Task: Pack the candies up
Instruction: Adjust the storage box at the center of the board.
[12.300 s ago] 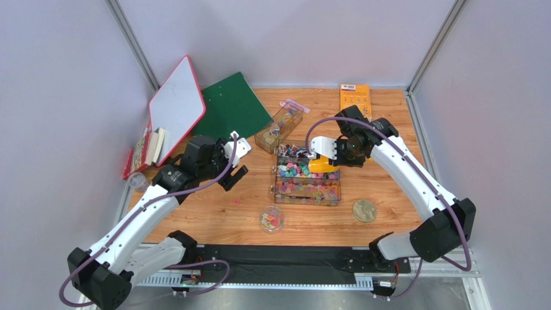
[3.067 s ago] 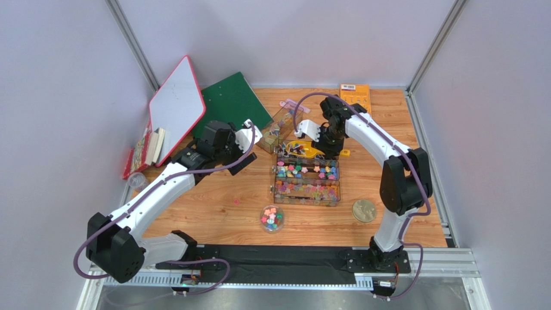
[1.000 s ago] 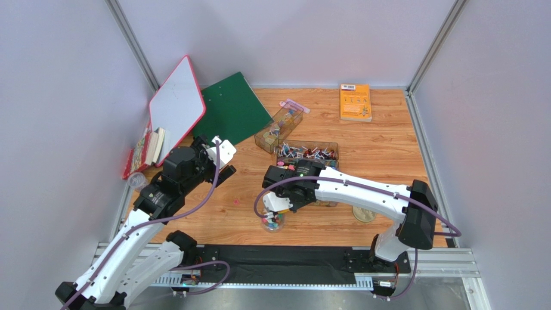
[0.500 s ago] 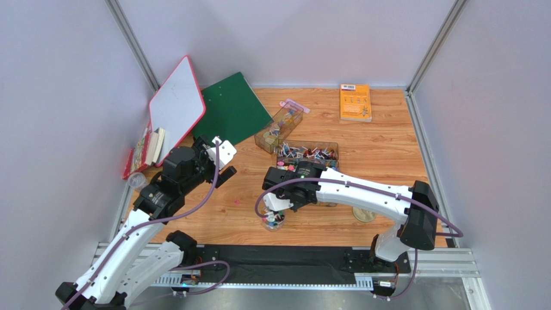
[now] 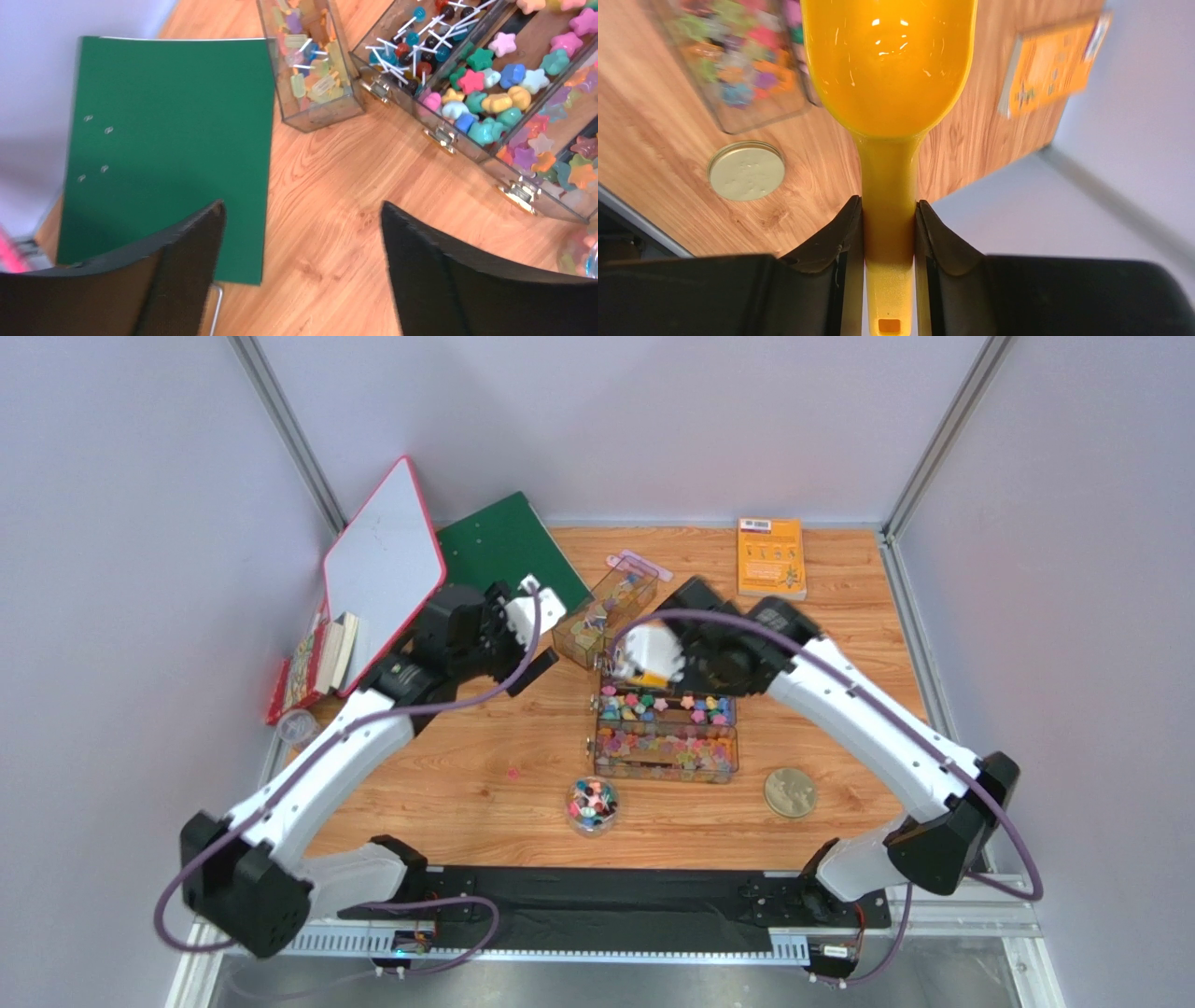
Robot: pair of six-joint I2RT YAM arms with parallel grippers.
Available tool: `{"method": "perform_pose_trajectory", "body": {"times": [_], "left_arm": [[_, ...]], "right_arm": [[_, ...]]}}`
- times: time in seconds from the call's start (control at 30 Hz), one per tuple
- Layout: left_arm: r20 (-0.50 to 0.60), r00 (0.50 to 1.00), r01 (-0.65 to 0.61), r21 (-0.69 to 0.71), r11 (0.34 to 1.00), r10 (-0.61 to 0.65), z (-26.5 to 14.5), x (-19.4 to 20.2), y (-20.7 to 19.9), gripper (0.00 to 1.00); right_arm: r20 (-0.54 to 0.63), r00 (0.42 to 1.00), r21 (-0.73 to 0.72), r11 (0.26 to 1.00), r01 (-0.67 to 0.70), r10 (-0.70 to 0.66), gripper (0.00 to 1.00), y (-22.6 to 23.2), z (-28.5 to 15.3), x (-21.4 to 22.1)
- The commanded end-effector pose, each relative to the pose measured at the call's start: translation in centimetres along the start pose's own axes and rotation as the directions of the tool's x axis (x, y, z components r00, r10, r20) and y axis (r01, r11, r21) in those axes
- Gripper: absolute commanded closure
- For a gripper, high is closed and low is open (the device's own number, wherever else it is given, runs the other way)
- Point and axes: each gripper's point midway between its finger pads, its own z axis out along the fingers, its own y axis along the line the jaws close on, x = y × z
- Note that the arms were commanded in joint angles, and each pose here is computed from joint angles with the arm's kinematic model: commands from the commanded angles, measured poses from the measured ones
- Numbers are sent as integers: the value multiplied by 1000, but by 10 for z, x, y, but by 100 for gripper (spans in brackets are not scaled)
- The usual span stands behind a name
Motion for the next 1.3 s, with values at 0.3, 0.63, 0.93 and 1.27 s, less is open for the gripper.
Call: {"method": "perform_pose_trajectory", "body": {"times": [0.3,0.63,0.93,1.27], "left_arm": [[-3,989,147,87,985,-147,169,-84,46,87],[0,996,94,92,991,-95,253,-99,35,100],[-74,988,148,132,980,-139,283,-72,17,100],[-245,952,244,250,937,-183,293,-28,-23,99]], "right_arm": [[-69,915,-36,915,-401,398,100,-39,20,94],[-80,839,-47,838,-543,539,100,-47,33,127],[-97,811,-71,809,-584,577,100,-41,42,136],[-102,802,-98,796,-597,589,100,-41,49,135]]}}
